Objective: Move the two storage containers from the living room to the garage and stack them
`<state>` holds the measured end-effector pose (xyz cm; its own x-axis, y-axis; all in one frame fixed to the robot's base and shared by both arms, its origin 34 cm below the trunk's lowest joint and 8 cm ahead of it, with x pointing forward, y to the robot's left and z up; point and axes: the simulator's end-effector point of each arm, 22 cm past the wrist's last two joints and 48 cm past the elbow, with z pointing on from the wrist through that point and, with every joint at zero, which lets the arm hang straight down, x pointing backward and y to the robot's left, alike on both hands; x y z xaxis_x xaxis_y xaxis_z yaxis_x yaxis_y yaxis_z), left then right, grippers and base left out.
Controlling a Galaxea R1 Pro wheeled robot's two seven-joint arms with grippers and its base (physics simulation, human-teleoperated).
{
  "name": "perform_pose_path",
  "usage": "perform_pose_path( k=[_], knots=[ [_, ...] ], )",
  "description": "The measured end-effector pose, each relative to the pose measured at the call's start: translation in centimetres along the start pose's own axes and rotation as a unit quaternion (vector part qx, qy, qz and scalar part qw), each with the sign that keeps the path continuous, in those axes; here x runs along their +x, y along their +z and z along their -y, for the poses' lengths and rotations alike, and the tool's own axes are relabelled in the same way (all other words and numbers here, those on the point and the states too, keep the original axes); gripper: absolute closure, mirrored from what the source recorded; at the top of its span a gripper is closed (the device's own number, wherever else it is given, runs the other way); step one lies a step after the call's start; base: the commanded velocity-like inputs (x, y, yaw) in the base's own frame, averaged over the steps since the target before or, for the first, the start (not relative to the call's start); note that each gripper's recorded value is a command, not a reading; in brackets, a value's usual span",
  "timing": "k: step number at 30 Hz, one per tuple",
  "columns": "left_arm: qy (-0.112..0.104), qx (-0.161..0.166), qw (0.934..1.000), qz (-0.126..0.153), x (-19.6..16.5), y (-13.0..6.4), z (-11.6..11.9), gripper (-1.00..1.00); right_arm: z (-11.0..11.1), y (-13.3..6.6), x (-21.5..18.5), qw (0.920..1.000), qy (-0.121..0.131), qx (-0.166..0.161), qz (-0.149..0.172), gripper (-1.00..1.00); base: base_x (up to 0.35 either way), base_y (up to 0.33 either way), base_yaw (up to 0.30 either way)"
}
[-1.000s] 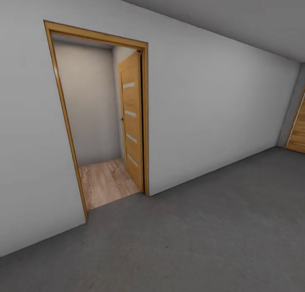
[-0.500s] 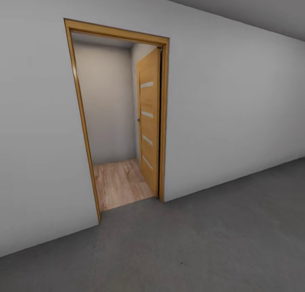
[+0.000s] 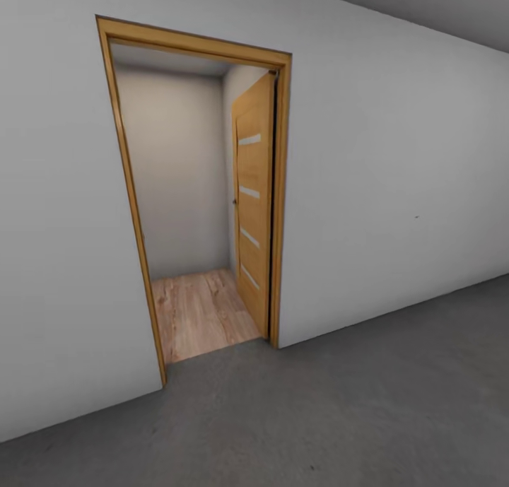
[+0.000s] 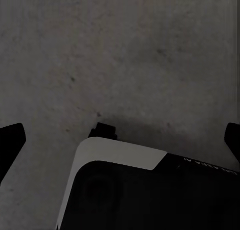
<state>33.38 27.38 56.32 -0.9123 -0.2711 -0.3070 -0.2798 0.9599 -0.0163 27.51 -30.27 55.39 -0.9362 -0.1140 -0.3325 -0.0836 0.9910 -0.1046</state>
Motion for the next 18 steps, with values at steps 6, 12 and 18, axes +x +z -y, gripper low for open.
perform_pose_path(
  k=[6,12,18],
  knots=[
    [0.0,0.0,1.0,-0.002,0.04,0.0,-0.06,-1.0,-0.07,0.0,-0.01,1.0,-0.001,0.0,0.0,-1.0,0.319,0.0,0.0],
    [0.0,-0.001,1.0,-0.003,0.08,0.01,-0.1,-1.0,-0.09,0.0,-0.01,1.0,-0.001,0.0,0.0,-1.0,0.319,0.0,0.0],
    [0.0,-0.001,1.0,-0.002,0.06,0.01,-0.1,-1.0,-0.23,0.0,-0.05,1.0,0.0,-0.001,0.001,-1.0,0.319,-0.01,0.0]
  ],
)
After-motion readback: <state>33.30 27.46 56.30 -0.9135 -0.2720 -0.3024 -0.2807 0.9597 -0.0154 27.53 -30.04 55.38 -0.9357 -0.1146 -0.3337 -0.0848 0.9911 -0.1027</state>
